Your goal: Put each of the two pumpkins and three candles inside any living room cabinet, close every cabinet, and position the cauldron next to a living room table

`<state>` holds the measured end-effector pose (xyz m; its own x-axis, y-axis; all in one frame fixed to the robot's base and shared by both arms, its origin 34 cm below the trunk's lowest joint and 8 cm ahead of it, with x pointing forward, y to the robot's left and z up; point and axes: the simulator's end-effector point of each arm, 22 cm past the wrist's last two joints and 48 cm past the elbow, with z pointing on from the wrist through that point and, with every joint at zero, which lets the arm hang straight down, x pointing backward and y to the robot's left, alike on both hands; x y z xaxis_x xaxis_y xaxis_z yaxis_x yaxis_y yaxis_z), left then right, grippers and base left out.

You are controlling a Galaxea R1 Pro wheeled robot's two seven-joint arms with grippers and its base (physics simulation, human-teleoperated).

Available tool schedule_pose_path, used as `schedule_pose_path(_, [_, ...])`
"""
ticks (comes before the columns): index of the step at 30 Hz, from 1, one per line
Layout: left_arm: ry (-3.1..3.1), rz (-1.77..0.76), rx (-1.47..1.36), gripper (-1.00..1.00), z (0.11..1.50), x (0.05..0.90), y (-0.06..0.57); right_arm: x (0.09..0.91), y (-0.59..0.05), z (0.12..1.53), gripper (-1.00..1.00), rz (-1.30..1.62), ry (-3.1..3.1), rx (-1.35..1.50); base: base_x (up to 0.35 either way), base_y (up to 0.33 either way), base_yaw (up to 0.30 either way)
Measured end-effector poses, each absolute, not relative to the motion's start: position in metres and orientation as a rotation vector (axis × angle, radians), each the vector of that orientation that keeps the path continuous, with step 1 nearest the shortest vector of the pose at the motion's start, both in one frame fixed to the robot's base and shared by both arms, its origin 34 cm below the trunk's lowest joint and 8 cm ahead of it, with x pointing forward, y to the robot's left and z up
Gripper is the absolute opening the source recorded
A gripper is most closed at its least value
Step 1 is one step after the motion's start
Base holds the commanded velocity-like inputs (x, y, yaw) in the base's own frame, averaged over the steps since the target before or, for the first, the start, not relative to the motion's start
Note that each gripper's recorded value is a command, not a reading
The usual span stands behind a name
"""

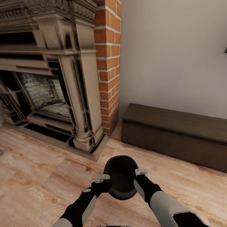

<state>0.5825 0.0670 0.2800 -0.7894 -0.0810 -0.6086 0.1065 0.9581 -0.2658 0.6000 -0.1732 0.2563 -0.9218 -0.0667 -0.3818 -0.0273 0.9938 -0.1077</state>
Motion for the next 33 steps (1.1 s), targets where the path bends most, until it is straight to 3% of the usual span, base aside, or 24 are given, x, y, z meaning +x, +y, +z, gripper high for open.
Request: schedule_pose_path(33, [2.461, -0.389, 0.022, -1.00, 0.279, 0.577, 0.066, 0.594, -0.174, 0.256, -1.00, -0.145, 2.754, -0.071, 0.000, 0.000, 0.006])
